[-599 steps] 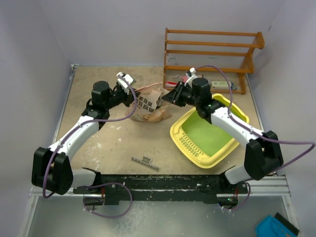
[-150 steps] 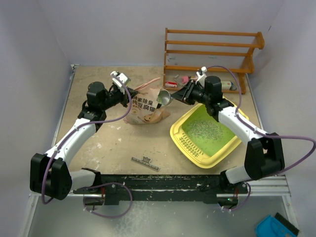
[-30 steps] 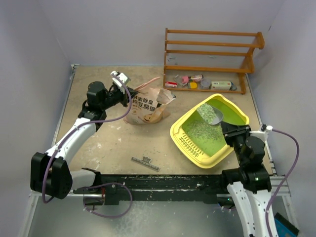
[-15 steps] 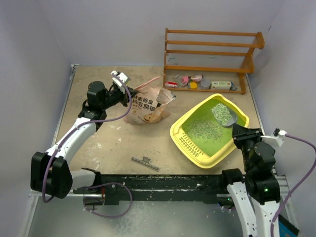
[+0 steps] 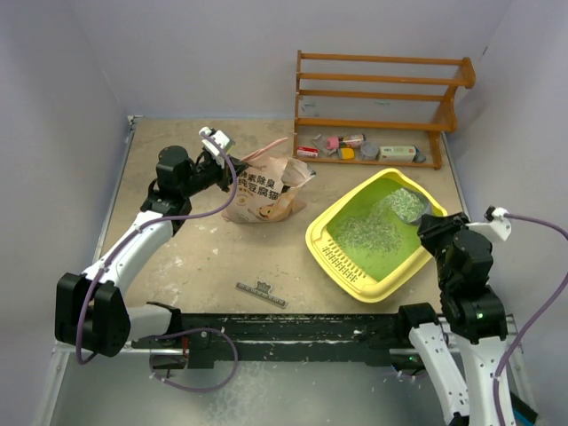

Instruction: Fill the litter box with clean litter

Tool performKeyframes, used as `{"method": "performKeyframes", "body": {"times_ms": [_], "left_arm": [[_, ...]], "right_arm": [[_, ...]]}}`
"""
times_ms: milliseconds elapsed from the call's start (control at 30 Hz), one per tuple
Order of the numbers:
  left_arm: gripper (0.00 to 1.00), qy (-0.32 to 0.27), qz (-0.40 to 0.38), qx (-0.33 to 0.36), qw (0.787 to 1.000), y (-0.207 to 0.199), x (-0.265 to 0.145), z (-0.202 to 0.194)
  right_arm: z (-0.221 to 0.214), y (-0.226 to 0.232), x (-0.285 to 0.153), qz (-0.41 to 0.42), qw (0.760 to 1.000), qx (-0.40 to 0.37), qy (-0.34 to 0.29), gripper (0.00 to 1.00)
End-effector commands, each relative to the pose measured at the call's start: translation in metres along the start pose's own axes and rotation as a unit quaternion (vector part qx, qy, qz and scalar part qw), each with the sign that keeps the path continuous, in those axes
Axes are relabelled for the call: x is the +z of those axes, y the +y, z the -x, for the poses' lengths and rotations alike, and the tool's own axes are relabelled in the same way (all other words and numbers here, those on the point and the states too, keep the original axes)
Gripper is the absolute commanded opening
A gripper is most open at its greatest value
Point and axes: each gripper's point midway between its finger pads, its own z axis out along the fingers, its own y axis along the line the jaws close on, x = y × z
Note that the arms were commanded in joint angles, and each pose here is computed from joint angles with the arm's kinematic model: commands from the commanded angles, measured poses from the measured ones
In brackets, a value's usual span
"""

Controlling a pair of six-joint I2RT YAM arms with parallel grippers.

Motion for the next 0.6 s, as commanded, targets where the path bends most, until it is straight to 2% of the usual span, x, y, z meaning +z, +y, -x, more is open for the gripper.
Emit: {"method": "performKeyframes", "body": {"times_ms": [0,267,567], "left_arm": [[0.00,-0.055,-0.003,0.034,0.998,0.003,0.001,0.043],[0.00,-0.053,-0.001,0.032,0.998,0.004,0.001,0.041],[0.00,-0.052,-0.002,0.033,0.998,0.004,0.002,0.041]], "right_arm": [[0.049,0.033,-0.002,0.038,0.997,0.000,-0.071,0.00],[0.065,0.031,0.006,0.000,0.995,-0.040,-0.086,0.00],[0.089,0.031,-0.005,-0.027,0.990,-0.103,-0.097,0.00]]}}
